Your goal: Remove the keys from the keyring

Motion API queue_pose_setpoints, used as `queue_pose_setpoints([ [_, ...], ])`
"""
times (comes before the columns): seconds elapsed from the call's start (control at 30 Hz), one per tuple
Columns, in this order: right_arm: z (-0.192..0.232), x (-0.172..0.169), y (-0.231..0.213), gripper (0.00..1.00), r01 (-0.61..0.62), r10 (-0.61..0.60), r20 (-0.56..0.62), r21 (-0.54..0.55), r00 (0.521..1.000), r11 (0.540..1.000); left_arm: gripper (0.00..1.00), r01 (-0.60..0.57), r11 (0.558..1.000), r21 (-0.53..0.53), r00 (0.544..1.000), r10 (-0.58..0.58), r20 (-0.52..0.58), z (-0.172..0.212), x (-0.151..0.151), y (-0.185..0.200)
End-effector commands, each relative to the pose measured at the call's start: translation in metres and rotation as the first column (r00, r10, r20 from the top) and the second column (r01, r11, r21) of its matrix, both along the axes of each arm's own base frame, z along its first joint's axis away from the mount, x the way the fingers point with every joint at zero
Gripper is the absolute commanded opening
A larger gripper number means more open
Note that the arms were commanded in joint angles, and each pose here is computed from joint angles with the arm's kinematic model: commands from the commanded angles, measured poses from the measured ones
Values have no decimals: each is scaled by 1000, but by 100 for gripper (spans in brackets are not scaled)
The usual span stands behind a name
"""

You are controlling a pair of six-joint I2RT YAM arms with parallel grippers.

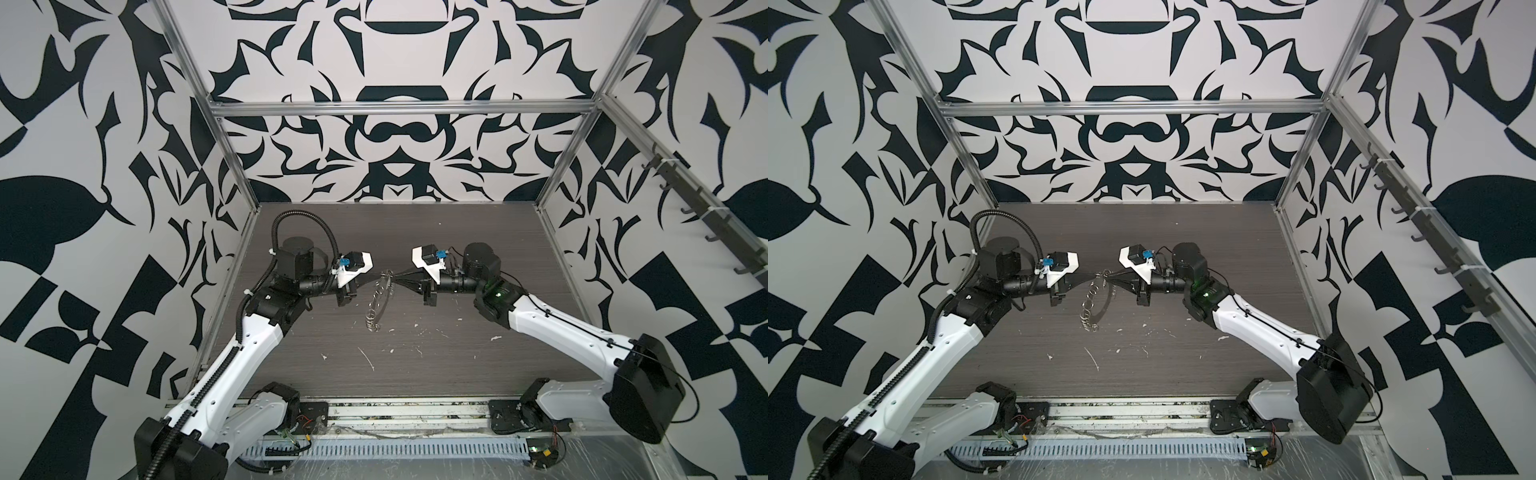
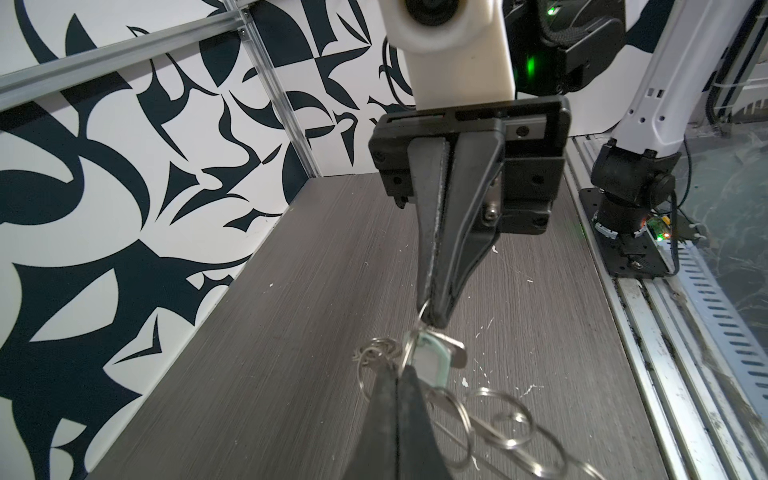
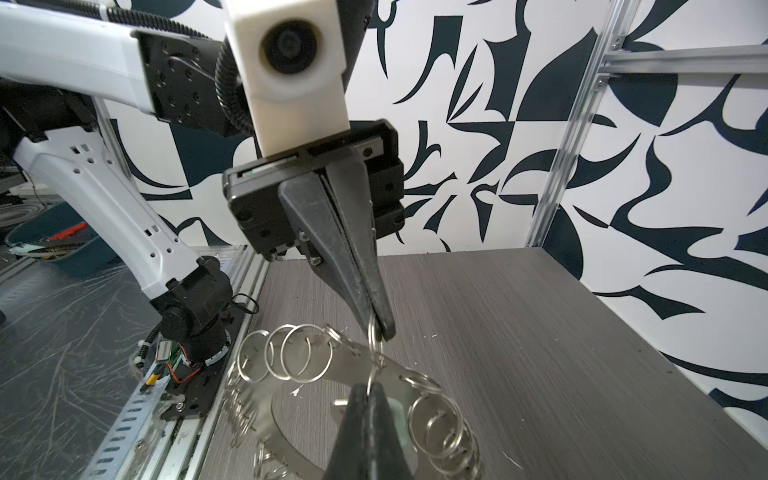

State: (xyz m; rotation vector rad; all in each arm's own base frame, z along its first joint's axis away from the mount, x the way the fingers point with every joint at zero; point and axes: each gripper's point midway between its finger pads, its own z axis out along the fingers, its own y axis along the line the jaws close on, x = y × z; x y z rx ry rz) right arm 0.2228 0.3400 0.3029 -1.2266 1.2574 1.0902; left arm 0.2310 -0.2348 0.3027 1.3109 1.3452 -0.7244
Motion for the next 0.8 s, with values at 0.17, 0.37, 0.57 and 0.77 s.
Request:
queue_pose_setpoints([
  [0.17,28,-28,4,0,-121,116,129,32,985,992,0,-99,995,11,994,100,-36,13,17,6],
  [0.37,29,-36,5,0,-171,168,152,5,974,985,0,-71,997,18,997,72,-39,10,12,5],
  [0.57,34,-43,6,0,-206,208,177,-27,962,978,0,-50,998,27,997,51,-53,9,11,3],
  [0.77,37,-50,8,0,-238,243,204,-50,948,970,0,-36,999,36,995,39,-87,7,10,2],
])
